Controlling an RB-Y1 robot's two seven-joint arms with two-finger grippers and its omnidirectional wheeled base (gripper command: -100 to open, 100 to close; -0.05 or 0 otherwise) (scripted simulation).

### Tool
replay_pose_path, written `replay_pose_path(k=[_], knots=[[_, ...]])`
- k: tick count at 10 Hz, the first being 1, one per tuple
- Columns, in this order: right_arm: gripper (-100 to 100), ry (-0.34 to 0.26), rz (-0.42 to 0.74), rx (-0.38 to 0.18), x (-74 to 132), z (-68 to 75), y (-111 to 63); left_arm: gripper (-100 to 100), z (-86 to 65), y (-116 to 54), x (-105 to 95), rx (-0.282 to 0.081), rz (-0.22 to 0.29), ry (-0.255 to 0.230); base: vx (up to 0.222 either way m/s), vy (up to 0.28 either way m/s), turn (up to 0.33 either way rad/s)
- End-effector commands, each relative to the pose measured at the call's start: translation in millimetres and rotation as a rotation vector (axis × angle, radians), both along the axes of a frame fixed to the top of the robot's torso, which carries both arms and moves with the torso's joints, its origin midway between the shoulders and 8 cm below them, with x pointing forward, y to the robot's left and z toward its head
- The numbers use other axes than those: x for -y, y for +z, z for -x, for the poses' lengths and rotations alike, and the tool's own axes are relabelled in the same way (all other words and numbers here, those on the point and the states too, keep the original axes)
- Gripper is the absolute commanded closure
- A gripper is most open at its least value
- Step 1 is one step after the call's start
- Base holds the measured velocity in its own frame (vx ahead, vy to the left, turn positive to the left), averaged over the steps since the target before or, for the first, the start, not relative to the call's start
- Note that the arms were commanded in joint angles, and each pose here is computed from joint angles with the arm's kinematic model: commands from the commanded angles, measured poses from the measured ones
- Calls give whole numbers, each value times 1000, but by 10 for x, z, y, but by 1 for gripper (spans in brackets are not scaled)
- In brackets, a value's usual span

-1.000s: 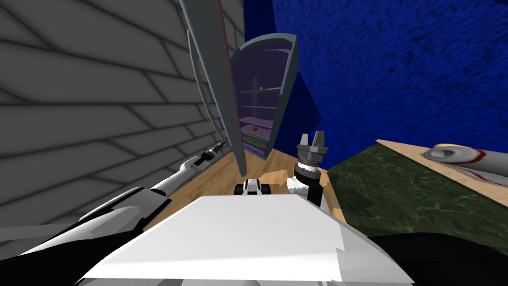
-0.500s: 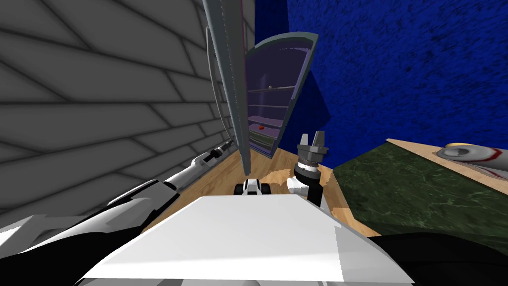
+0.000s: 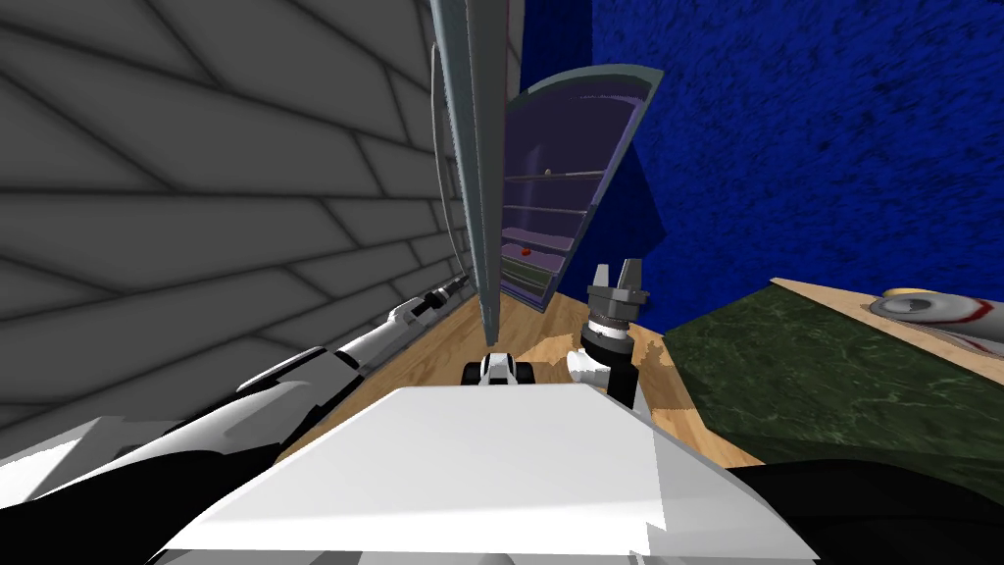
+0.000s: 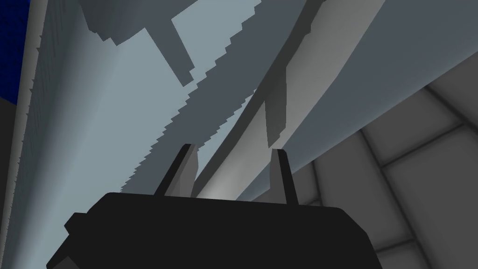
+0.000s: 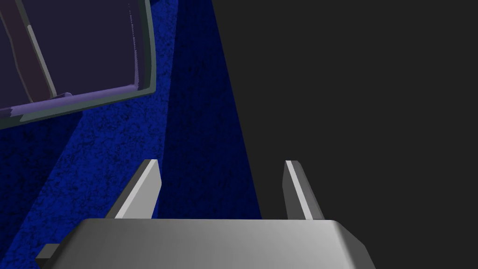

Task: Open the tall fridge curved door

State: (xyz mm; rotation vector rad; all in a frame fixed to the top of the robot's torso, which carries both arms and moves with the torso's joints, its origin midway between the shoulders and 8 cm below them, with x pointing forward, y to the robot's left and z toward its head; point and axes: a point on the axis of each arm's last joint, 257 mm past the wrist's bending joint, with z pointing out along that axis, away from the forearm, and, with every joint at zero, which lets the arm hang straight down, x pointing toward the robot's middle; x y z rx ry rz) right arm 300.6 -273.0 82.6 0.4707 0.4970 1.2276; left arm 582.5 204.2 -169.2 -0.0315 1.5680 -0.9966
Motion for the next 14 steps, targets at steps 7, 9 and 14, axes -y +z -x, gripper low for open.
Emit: replay_pose_path(k=[7,9,14], knots=[[0,0,0,0,1,0,-1,100,-272,8,230,11,1,11,-31,299,-172],[0,0,1,0,1,0,-1,100,-332,6,300,11,2,12,-75,314,-220],[0,0,1,0,1,0,-1,100,-443,-2,455,8,2,11,-50,272,-165]])
